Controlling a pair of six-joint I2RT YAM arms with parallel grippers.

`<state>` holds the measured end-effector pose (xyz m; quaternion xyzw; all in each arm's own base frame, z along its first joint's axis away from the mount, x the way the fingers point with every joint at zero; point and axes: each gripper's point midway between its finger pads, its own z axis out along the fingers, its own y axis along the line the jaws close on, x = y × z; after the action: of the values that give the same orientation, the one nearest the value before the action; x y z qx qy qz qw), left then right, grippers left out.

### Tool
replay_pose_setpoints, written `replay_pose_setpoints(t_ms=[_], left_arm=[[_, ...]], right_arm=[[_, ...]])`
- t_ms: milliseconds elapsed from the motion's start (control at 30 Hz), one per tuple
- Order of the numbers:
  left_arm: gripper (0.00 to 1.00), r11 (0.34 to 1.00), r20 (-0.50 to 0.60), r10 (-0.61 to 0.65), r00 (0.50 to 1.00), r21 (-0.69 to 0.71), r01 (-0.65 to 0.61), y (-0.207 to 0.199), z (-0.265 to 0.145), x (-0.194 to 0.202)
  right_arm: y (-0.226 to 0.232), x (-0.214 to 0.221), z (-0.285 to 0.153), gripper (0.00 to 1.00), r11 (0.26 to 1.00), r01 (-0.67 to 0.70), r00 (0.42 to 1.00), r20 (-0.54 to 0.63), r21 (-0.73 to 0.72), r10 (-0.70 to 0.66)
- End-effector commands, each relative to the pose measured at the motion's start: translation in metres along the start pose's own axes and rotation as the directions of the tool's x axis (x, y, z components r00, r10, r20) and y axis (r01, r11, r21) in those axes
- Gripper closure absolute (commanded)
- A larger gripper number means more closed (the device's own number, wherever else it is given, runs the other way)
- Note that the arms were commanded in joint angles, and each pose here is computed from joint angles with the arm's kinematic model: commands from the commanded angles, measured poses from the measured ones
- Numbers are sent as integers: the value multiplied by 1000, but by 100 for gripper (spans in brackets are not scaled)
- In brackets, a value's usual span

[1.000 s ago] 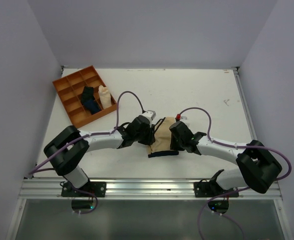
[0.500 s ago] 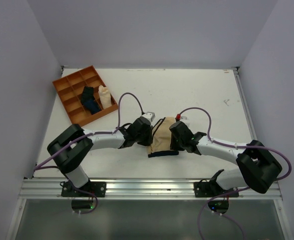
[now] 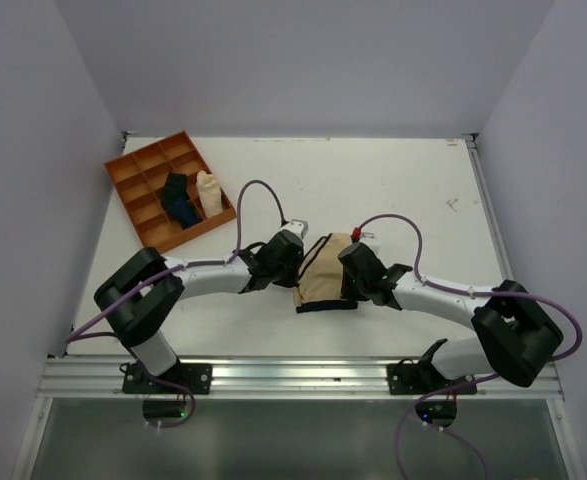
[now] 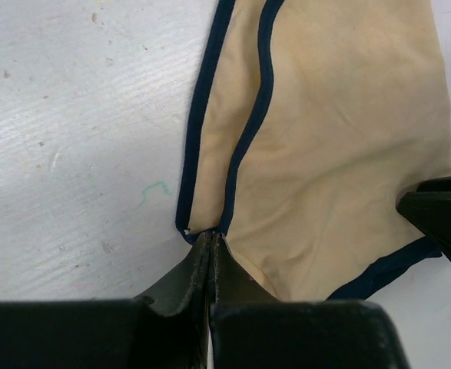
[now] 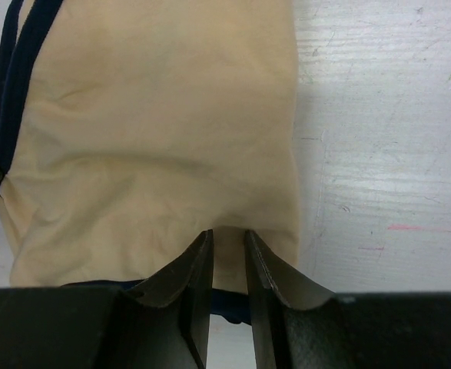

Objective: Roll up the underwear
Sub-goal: Fold the underwear

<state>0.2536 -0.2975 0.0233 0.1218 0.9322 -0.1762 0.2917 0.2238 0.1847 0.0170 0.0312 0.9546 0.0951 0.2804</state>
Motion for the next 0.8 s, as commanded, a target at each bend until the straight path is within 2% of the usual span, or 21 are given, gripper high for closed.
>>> replay_pose_setpoints(t_ms=[0,200,400,500,633,767], left_arm=[[100,998,78,29,997,-53,-25,5,-8,-29],[100,995,65,46,997,-96,-40,15,1,-24],[100,997,80,56,995,-51,-52,7,1,-26],[82,999,108,46,993,23,-49,-6,-9,-32],[63,998,132,21,991,54,-28,-8,-23,-37],[59,997,134,-44,990,76,33,6,-28,-48]], right_arm=[[-15,1,2,72,997,28,1000,9,68,-29],[-17,-1,3,72,996,42,999,8,83,-42],[-15,-4,3,71,993,83,996,2,82,-84],[-10,-10,2,69,990,121,993,3,67,-121],[-2,-19,-11,66,988,145,989,22,56,-147],[23,-28,-31,59,984,176,981,86,-24,-173]])
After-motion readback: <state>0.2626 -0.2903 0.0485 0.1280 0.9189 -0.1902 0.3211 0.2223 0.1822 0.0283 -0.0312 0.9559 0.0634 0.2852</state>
